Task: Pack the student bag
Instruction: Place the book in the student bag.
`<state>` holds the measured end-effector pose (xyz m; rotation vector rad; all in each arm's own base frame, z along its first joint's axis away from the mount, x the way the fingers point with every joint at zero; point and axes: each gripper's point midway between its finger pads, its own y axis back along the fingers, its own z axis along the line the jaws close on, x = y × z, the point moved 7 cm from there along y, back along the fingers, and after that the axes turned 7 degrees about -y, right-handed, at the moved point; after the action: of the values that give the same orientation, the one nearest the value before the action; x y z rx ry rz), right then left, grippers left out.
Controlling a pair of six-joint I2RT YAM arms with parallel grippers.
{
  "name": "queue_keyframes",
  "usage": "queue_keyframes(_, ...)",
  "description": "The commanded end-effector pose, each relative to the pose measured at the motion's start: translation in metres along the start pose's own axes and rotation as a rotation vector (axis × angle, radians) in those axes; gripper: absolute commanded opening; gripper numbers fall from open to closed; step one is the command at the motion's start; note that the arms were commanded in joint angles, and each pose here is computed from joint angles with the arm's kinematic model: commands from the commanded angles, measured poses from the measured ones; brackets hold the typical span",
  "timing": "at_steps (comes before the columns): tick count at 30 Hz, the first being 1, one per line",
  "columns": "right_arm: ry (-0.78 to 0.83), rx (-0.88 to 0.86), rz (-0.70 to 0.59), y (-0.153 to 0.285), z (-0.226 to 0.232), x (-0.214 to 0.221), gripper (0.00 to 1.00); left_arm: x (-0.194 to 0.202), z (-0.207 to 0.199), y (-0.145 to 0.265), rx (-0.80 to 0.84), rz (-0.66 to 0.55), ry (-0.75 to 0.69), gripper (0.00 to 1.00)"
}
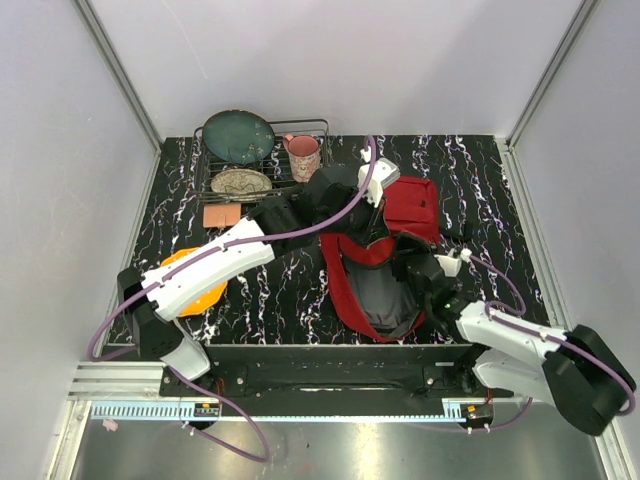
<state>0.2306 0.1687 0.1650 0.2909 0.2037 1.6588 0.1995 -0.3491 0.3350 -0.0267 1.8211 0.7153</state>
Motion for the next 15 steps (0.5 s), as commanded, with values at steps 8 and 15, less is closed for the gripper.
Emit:
queue_keyframes(8, -0.045, -0.053, -0.019, -0.053, 0.021, 0.012, 0.11, -0.034, -0.026, 0.033, 0.189, -0.152, -0.015, 0.00)
queue_keyframes(15, 0.064, 0.015, 0.014, -0.040, 0.002, 0.005, 0.66, -0.023, -0.008, 0.033, 0.133, -0.160, 0.054, 0.00)
